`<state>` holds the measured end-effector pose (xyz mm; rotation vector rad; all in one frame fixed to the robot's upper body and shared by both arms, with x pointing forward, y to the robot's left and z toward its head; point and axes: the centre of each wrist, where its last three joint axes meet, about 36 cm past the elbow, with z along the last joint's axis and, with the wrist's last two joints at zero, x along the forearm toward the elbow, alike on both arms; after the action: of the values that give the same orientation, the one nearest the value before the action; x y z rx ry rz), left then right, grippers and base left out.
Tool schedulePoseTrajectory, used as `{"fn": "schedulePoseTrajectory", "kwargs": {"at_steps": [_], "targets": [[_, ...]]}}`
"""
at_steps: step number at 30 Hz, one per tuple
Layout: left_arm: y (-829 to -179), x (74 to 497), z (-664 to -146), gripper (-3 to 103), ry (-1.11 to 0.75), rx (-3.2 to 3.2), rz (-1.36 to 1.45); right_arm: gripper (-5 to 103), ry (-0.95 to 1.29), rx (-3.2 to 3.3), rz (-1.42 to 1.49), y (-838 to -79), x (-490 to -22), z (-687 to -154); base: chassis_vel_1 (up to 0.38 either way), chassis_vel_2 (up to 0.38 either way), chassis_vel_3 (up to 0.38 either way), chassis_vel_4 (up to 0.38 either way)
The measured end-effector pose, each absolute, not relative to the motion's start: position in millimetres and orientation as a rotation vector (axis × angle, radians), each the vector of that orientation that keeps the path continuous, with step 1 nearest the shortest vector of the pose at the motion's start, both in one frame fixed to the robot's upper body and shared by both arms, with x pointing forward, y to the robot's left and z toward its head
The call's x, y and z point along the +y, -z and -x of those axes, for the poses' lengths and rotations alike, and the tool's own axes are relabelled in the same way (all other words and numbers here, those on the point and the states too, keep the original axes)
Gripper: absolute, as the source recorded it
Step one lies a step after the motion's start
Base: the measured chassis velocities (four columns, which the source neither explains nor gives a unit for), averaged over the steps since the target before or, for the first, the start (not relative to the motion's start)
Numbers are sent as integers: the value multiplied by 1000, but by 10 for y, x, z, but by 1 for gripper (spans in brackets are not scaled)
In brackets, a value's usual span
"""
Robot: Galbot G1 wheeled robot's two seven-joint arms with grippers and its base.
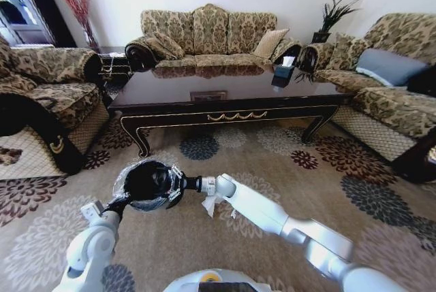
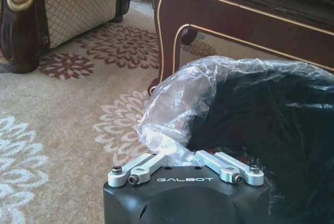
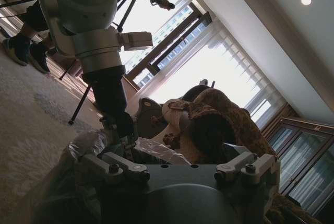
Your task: Move to the front of the table and pick up the trash from the floor, then place it into the trash bin.
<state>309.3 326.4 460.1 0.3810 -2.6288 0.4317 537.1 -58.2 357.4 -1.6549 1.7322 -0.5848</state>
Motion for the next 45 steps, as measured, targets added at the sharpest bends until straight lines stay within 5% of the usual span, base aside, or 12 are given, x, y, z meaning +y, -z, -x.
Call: {"fn": "schedulePoseTrajectory", "kwargs": {"at_steps": [7, 17, 27, 45], "targets": [[-4595, 3279, -3085, 3, -429, -2627, -385, 100, 572, 1761, 1641, -3575, -681, -5379, 0, 0, 0, 0], [-4487, 3408, -3099, 3, -420, -2614, -439, 100, 267, 2019, 1617, -3867, -1111, -5404, 0, 0, 0, 0], [-4875, 3584, -3030, 3, -432, -2697, -479, 100, 164, 2843, 1128, -3701, -1903, -5174, 0, 0, 0, 0], [-5696, 3848, -2724, 3, -559, -2836, -554, 100, 12, 3535, 1086, -2622, -1767, -4569, 0, 0, 0, 0]]}}
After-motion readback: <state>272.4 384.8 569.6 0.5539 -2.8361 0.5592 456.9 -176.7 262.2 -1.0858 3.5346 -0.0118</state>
